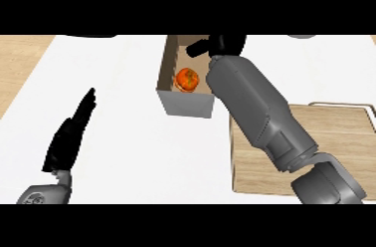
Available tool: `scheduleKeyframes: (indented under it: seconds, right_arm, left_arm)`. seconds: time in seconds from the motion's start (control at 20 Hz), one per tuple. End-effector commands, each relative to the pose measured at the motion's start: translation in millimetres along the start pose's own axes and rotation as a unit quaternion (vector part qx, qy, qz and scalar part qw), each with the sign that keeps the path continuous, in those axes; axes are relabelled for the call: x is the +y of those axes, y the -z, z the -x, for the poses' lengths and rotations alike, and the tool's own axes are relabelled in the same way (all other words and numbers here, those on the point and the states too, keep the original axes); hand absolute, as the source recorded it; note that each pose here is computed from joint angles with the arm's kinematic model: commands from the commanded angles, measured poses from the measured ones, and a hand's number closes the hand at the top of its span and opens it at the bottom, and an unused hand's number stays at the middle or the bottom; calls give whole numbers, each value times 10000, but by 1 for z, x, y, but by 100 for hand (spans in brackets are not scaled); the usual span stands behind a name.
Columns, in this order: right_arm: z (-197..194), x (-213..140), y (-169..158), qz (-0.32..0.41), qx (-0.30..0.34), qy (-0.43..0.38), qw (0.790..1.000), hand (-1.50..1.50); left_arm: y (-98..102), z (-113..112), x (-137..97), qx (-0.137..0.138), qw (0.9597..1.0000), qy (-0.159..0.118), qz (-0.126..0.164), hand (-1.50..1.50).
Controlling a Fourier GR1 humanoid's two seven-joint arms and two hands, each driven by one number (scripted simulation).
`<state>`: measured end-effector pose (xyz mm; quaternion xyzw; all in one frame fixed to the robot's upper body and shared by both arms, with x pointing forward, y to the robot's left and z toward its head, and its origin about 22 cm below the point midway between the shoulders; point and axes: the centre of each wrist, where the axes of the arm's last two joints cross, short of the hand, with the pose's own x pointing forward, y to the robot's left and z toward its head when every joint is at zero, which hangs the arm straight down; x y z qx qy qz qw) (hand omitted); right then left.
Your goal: Pick the squash from the tray and place it in the cardboard box
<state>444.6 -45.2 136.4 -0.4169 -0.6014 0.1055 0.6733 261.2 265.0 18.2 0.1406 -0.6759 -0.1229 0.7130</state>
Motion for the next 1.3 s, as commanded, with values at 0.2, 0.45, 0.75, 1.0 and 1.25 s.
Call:
scheduleKeyframes:
  seconds: [0.2,0.45,0.75,1.0,1.25]
  right_arm:
    - [-4,-23,14,1227,-93,1721,9774,-150]
    - [16,-20,9,1590,-3,2425,9570,-150]
    - [70,-47,27,2013,253,2582,9445,-150]
    - [120,-70,10,2144,176,2742,9373,-150]
    - [170,-125,-10,1724,-73,2584,9505,-150]
  left_arm:
    - [-4,0,6,86,9998,4,-190,0]
    - [-10,17,9,234,9994,-23,-245,0]
    - [-18,20,8,340,9982,3,-484,0]
    - [-18,11,12,449,9976,-51,-519,0]
    - [-26,20,30,452,9976,4,-517,0]
